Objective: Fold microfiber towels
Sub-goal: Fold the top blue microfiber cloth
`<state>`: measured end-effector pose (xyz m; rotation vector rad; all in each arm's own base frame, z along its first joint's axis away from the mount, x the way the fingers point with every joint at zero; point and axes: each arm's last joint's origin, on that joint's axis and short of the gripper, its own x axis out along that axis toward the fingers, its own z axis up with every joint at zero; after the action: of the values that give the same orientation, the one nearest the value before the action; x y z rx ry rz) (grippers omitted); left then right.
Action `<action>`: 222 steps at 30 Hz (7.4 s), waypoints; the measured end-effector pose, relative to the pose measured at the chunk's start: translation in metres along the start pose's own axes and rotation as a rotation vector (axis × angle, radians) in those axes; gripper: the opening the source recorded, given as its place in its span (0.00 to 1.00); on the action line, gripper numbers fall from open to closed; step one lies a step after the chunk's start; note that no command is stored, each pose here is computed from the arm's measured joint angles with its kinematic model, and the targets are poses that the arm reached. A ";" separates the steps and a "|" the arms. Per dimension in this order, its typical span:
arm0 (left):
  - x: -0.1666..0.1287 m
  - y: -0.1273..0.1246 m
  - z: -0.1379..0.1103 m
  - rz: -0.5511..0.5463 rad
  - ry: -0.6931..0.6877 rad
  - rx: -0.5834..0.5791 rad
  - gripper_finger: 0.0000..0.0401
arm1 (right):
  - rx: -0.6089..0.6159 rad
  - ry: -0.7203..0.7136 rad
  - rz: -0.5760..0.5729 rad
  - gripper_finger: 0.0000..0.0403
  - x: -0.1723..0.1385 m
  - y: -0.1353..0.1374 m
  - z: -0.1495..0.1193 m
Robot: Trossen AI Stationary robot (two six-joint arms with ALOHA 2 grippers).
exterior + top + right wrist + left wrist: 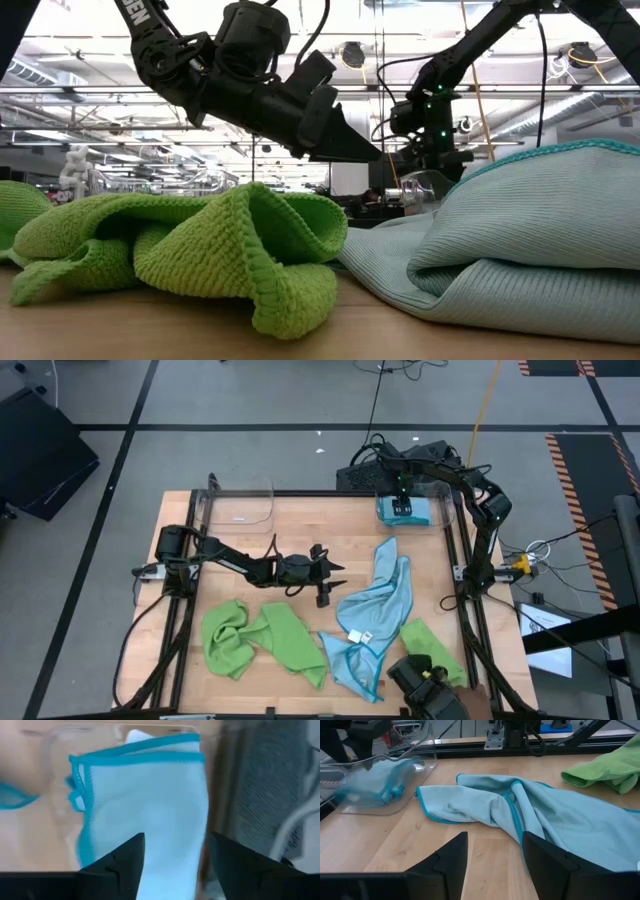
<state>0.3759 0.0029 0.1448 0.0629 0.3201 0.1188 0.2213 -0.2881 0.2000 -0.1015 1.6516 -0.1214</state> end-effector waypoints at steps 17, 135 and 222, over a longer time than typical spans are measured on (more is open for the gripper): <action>0.000 0.000 0.000 -0.001 -0.001 -0.003 0.48 | 0.349 -0.164 -0.154 0.48 -0.086 0.038 -0.007; 0.054 -0.160 0.013 -0.127 0.362 0.345 0.51 | 0.168 -1.238 0.239 0.46 -0.035 0.438 -0.030; -0.019 -0.129 0.073 0.112 0.343 0.313 0.02 | -0.006 -1.200 -0.291 0.68 -0.007 0.466 0.026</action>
<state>0.3946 -0.1309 0.2093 0.3735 0.6768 0.1901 0.2505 0.1741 0.1393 -0.3438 0.4324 -0.2209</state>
